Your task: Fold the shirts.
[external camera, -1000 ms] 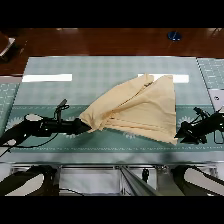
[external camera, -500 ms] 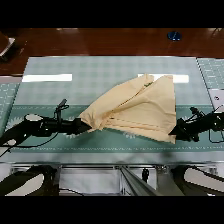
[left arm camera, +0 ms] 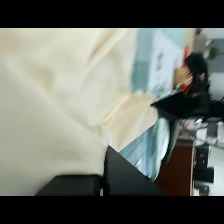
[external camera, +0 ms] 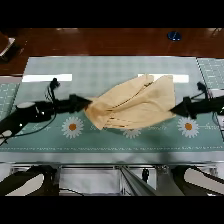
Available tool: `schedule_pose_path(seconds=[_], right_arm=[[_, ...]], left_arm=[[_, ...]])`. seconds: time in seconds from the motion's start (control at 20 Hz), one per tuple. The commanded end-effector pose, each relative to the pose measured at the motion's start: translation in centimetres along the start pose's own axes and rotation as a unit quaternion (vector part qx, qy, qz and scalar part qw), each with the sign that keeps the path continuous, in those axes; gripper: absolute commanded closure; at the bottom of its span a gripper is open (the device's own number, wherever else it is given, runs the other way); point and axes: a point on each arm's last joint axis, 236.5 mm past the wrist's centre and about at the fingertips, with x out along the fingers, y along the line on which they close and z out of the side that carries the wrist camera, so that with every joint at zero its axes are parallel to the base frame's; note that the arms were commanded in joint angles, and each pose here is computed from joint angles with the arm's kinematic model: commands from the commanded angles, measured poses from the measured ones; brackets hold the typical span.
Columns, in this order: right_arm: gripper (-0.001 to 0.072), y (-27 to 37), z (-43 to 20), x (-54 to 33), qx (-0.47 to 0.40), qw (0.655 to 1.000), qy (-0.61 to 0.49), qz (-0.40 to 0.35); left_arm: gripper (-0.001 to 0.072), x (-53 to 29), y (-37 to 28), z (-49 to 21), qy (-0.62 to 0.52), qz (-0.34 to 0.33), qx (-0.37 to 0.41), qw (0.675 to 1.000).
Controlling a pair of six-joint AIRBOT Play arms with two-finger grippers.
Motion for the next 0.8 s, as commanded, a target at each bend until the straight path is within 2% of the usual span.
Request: schedule_pose_path(seconds=[0.0,0.15,0.3,0.5,0.6,0.75], right_arm=[[0.0695,10.3,5.7,-6.5,-0.126,0.985,-0.116,0.013],[0.0695,23.0,8.9,-16.2,-0.248,0.924,-0.289,0.013],[0.0695,31.5,5.9,-26.6,-0.336,0.844,-0.418,-0.014],[0.0695,36.4,-2.8,-36.0,-0.399,0.734,-0.542,-0.089],[0.0695,36.8,-6.8,-38.1,-0.402,0.701,-0.577,-0.117],[0.0695,37.2,-11.7,-38.8,-0.414,0.677,-0.595,-0.128]], left_arm=[[0.0680,-1.8,-11.9,9.1,-0.105,-0.107,0.080,0.985],[0.0680,-6.5,-24.7,15.5,-0.210,-0.156,0.202,0.944],[0.0681,-14.4,-35.1,18.6,-0.326,-0.145,0.302,0.884],[0.0681,-25.2,-43.1,16.1,-0.444,-0.051,0.419,0.790],[0.0681,-29.8,-44.7,13.4,-0.490,0.005,0.444,0.750],[0.0681,-34.6,-45.2,8.6,-0.532,0.089,0.465,0.702]])
